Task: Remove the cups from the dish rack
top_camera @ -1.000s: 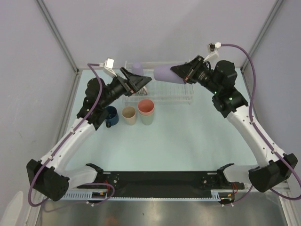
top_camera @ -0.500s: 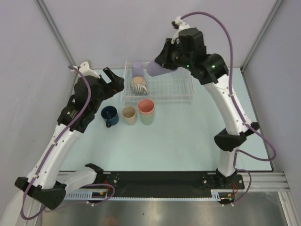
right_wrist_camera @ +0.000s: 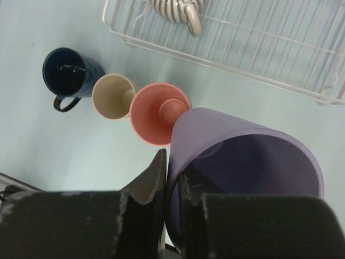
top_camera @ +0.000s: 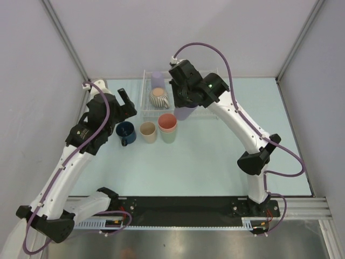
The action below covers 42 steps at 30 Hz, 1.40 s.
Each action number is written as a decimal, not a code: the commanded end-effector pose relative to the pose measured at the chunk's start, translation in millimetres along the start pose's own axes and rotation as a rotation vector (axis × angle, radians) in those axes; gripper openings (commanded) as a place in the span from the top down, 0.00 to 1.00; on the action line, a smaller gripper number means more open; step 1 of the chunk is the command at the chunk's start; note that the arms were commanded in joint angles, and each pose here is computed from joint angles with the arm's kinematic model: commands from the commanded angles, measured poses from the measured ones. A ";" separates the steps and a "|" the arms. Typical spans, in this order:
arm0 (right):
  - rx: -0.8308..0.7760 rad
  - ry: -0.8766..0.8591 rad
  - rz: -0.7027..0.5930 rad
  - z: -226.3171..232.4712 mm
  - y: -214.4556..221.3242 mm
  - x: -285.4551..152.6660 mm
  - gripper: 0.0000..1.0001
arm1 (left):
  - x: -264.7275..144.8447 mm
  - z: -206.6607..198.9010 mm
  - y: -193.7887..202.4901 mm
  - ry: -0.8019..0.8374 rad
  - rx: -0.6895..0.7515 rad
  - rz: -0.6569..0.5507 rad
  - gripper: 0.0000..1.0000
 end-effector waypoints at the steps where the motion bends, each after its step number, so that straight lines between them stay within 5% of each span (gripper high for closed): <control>1: -0.011 -0.015 -0.065 7.9 -4.8 -13.4 1.00 | -1.7 5.0 -1.5 -0.013 0.028 -0.012 0.00; 42: -0.112 -0.095 -0.011 56.3 31.0 66.9 1.00 | 2.1 7.9 27.4 0.017 0.053 0.050 0.00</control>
Point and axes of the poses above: each gripper's point midway between its finger pads, its own x axis out along the fingers, its own z axis along the line the jaws close on, y = z × x, the point moved 5 cm from there along -x, back along the fingers, and after that the axes turned 9 degrees about x, right-handed, at the moved point
